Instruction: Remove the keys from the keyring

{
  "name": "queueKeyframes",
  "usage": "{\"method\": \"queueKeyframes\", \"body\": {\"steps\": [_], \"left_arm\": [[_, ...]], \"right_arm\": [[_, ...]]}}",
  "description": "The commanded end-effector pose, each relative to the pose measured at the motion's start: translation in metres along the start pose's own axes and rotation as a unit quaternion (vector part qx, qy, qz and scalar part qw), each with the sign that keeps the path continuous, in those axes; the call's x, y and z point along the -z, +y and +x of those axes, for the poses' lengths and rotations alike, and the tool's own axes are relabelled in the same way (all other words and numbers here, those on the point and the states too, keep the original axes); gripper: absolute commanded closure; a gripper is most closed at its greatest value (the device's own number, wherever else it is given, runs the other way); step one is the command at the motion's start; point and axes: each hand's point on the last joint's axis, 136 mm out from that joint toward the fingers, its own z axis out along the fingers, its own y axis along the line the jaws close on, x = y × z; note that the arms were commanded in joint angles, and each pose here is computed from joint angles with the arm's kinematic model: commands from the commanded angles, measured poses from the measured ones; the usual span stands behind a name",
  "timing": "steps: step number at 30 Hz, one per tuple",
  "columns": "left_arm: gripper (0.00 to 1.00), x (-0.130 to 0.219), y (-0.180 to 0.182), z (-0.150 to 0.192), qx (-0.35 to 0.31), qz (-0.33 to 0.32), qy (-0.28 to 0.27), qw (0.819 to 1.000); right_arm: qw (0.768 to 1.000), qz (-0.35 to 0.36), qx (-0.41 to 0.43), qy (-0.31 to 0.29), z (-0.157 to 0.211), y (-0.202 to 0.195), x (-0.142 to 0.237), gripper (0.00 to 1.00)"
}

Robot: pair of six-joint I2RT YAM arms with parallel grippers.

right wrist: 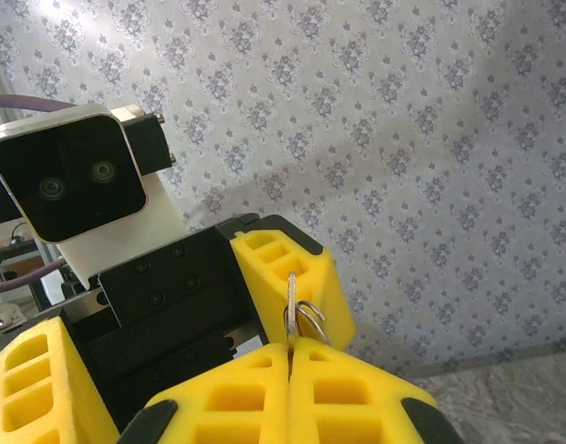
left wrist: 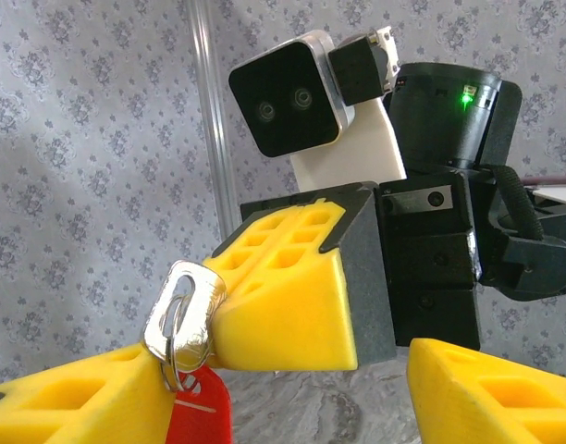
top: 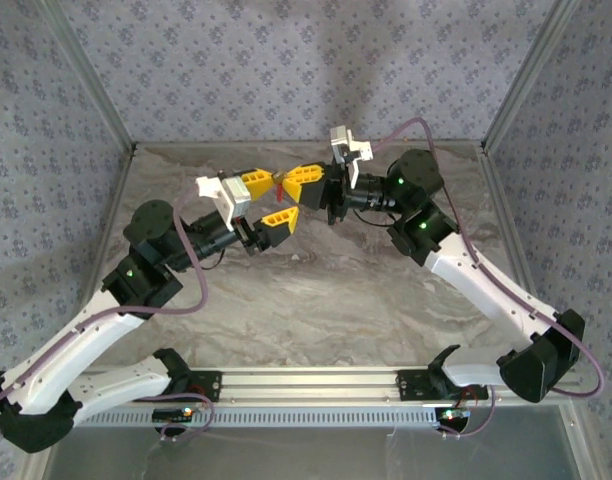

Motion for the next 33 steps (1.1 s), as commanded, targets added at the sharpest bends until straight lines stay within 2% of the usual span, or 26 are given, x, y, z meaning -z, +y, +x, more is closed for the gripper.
{"method": "queueKeyframes", "body": {"steps": [1,9,13,27,33], "left_arm": [[0.34,0.000,-0.015,-0.026,-0.009,0.031,-0.034,0.999],[0.33,0.003,-0.007,-0.022,-0.003,-0.001,-0.032,0.999],[0.30,0.011,-0.001,-0.020,-0.004,-0.026,-0.034,0.999],[0.30,0.018,-0.001,-0.016,0.008,-0.027,-0.030,0.999],[0.25,0.014,-0.005,-0.013,0.016,-0.014,-0.026,0.999]], "right_arm": [[1.000,0.023,0.014,0.002,-0.003,-0.001,-0.001,1.00],[0.999,0.034,0.023,-0.003,-0.009,-0.001,0.004,1.00],[0.998,0.048,0.029,-0.008,-0.012,-0.004,0.010,1.00],[0.998,0.053,0.032,-0.018,-0.016,-0.004,0.011,1.00],[0.999,0.037,0.037,-0.013,-0.012,0.001,0.010,1.00]]}}
